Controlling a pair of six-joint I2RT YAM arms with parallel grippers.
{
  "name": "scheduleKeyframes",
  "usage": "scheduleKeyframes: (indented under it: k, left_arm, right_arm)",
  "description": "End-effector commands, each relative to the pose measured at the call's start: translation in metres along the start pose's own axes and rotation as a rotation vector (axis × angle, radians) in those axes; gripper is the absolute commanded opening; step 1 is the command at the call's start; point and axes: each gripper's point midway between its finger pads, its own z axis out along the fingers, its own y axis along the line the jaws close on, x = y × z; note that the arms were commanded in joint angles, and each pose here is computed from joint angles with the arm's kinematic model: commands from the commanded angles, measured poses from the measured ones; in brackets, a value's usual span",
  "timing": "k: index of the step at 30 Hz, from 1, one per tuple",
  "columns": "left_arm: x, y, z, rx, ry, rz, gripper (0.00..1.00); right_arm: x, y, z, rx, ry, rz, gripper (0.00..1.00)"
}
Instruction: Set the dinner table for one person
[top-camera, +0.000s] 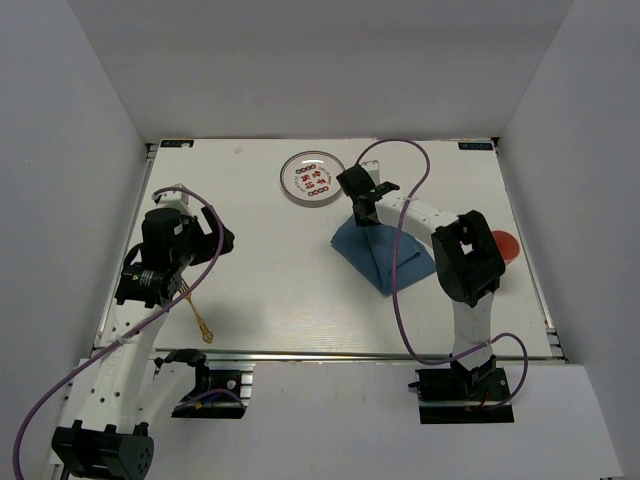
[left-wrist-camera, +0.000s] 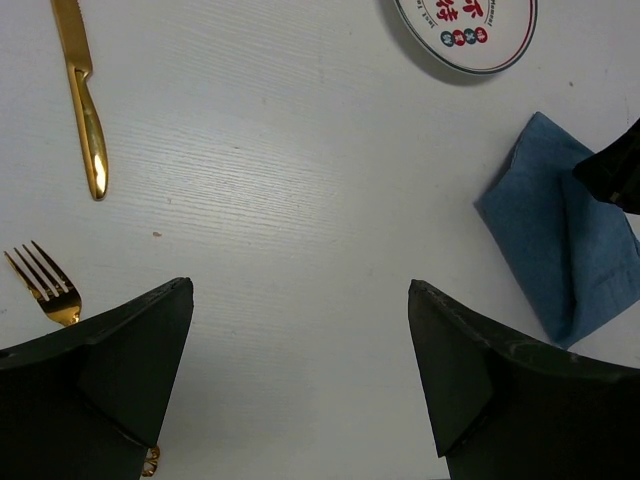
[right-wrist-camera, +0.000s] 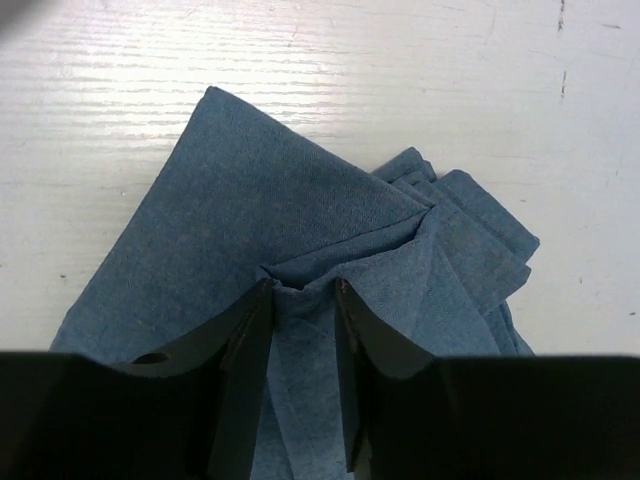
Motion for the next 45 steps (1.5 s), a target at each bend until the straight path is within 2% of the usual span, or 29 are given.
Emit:
scheduleKeyframes:
  k: [1, 2, 4, 5, 8, 11, 12, 15, 16, 17, 20, 24, 26, 30, 31, 32, 33, 35, 37, 40, 41, 43, 44, 45]
  left_arm:
    - [0.001, -0.005, 0.000, 0.029, 0.004, 0.012, 0.98]
    - [0.000, -0.005, 0.000, 0.029, 0.004, 0.012, 0.98]
    - [0.001, -0.005, 0.000, 0.027, 0.004, 0.013, 0.98]
    - [0.001, -0.005, 0.000, 0.027, 0.004, 0.012, 0.98]
    - [0.001, -0.005, 0.000, 0.029, 0.005, 0.013, 0.98]
    - [0.000, -0.004, 0.000, 0.023, 0.003, 0.012, 0.98]
    - [0.000, -0.003, 0.000, 0.017, 0.000, 0.010, 0.98]
    - [-0.003, 0.004, -0.002, -0.023, -0.017, 0.001, 0.98]
    - [-0.004, 0.006, -0.003, -0.037, -0.021, -0.005, 0.98]
    - [-0.006, 0.008, -0.006, -0.049, -0.035, -0.016, 0.98]
    - [-0.009, 0.018, -0.010, -0.108, -0.063, -0.041, 0.98]
    - [-0.014, 0.026, -0.018, -0.151, -0.106, -0.060, 0.98]
    - [-0.015, 0.027, -0.020, -0.159, -0.111, -0.069, 0.98]
    - [-0.017, 0.029, -0.023, -0.169, -0.127, -0.080, 0.98]
    - [-0.017, 0.032, -0.024, -0.184, -0.132, -0.084, 0.98]
    - [-0.018, 0.033, -0.025, -0.195, -0.137, -0.095, 0.98]
    - [-0.017, 0.036, -0.027, -0.213, -0.135, -0.101, 0.98]
    - [-0.019, 0.043, -0.030, -0.256, -0.153, -0.124, 0.98]
    - [-0.018, 0.044, -0.031, -0.265, -0.153, -0.127, 0.98]
    - [-0.018, 0.041, -0.033, -0.254, -0.144, -0.130, 0.98]
    - [-0.017, 0.038, -0.033, -0.238, -0.133, -0.130, 0.98]
    - [-0.014, 0.029, -0.034, -0.199, -0.105, -0.141, 0.98]
    - [-0.007, 0.017, -0.030, -0.136, -0.057, -0.143, 0.98]
    - [-0.003, 0.011, -0.027, -0.104, -0.028, -0.146, 0.98]
  right_arm:
    - [-0.009, -0.003, -0.003, 0.038, -0.040, 0.016, 0.35]
    - [-0.011, -0.003, -0.005, 0.036, -0.046, 0.021, 0.31]
    - [-0.015, 0.000, -0.008, 0.021, -0.053, 0.022, 0.01]
    - [-0.015, 0.001, -0.010, 0.017, -0.056, 0.019, 0.00]
    - [-0.026, 0.014, -0.026, -0.057, -0.083, 0.007, 0.00]
    - [-0.039, 0.056, -0.052, -0.277, -0.130, -0.046, 0.00]
    - [-0.033, 0.087, -0.070, -0.438, -0.115, -0.084, 0.00]
    - [-0.042, 0.129, -0.108, -0.685, -0.149, -0.116, 0.00]
    - [-0.031, 0.157, -0.133, -0.838, -0.126, -0.156, 0.00]
    - [-0.035, 0.171, -0.147, -0.909, -0.136, -0.169, 0.00]
    - [-0.011, 0.217, -0.200, -1.184, -0.105, -0.239, 0.00]
    - [0.022, 0.247, -0.243, -1.470, -0.005, -0.285, 0.00]
    - [0.034, 0.255, -0.256, -1.539, 0.021, -0.295, 0.00]
    - [0.050, 0.267, -0.260, -1.528, 0.025, -0.299, 0.00]
    - [0.058, 0.272, -0.259, -1.535, 0.044, -0.311, 0.09]
    - [0.063, 0.274, -0.263, -1.549, 0.052, -0.323, 0.37]
    - [0.070, 0.275, -0.264, -1.554, 0.070, -0.333, 0.47]
    - [0.072, 0.269, -0.268, -1.531, 0.059, -0.322, 0.89]
    - [0.064, 0.256, -0.267, -1.483, -0.019, -0.278, 0.89]
    - [0.056, 0.229, -0.245, -1.280, -0.088, -0.199, 0.89]
    - [0.045, 0.217, -0.224, -1.133, -0.140, -0.147, 0.89]
    - [0.052, 0.188, -0.194, -0.934, -0.107, -0.077, 0.89]
    - [0.041, 0.167, -0.170, -0.782, -0.135, -0.006, 0.89]
    - [0.044, 0.158, -0.160, -0.720, -0.121, 0.006, 0.89]
